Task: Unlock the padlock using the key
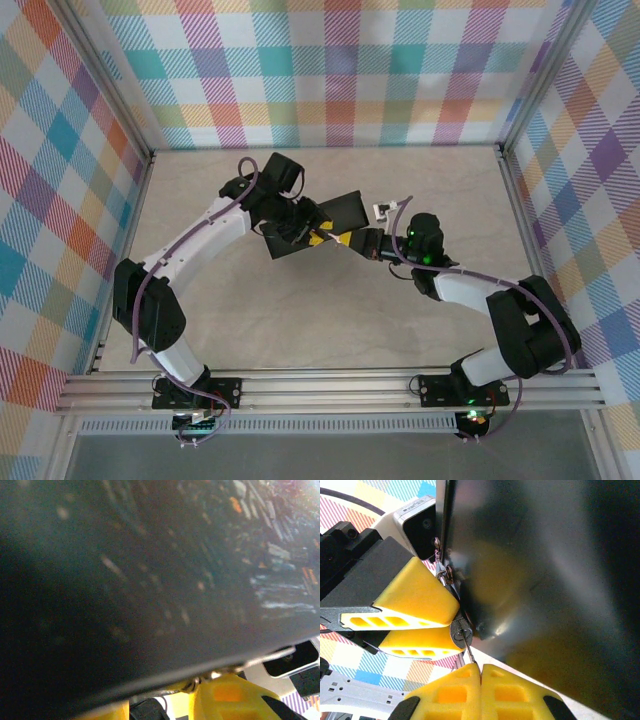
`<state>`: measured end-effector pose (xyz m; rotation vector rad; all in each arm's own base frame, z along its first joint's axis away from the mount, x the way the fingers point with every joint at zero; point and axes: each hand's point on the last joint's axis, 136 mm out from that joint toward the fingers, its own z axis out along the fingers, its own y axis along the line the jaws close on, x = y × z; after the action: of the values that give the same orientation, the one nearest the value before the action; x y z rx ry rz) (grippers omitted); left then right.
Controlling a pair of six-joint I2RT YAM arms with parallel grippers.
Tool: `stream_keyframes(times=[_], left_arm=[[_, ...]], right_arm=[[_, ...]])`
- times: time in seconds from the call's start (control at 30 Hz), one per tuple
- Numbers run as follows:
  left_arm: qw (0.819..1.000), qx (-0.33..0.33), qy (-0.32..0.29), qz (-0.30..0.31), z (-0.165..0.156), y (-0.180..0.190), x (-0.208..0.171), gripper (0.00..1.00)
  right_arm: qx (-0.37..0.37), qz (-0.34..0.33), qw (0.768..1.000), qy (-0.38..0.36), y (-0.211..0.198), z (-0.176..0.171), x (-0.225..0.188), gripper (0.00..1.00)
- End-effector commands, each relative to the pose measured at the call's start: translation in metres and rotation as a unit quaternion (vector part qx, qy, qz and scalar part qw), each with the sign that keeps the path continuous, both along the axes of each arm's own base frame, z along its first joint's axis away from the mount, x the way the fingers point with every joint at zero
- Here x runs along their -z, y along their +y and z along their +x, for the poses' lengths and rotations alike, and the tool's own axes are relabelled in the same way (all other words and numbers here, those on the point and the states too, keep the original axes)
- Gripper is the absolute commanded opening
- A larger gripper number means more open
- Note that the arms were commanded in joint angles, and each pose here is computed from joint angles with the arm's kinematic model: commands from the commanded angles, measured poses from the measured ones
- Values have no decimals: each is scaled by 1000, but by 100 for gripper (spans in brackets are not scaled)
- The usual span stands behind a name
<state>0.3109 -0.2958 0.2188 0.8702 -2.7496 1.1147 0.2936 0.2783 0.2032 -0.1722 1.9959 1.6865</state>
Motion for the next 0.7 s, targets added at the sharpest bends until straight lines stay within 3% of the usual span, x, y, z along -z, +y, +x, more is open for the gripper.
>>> stream_keyframes(times=[0.0,0.27,0.67], left_arm=[[997,52,-24,-55,-20,-5,-33,2],[997,47,-18,-62,-14,8,-25,2],[996,52,-15,-71,-13,5,-26,2]], right_arm=[[-2,16,999,-36,4,9,-22,0],[-40,35,998,-21,10,5,-20,0],[-22,37,999,5,17,20,-14,0]])
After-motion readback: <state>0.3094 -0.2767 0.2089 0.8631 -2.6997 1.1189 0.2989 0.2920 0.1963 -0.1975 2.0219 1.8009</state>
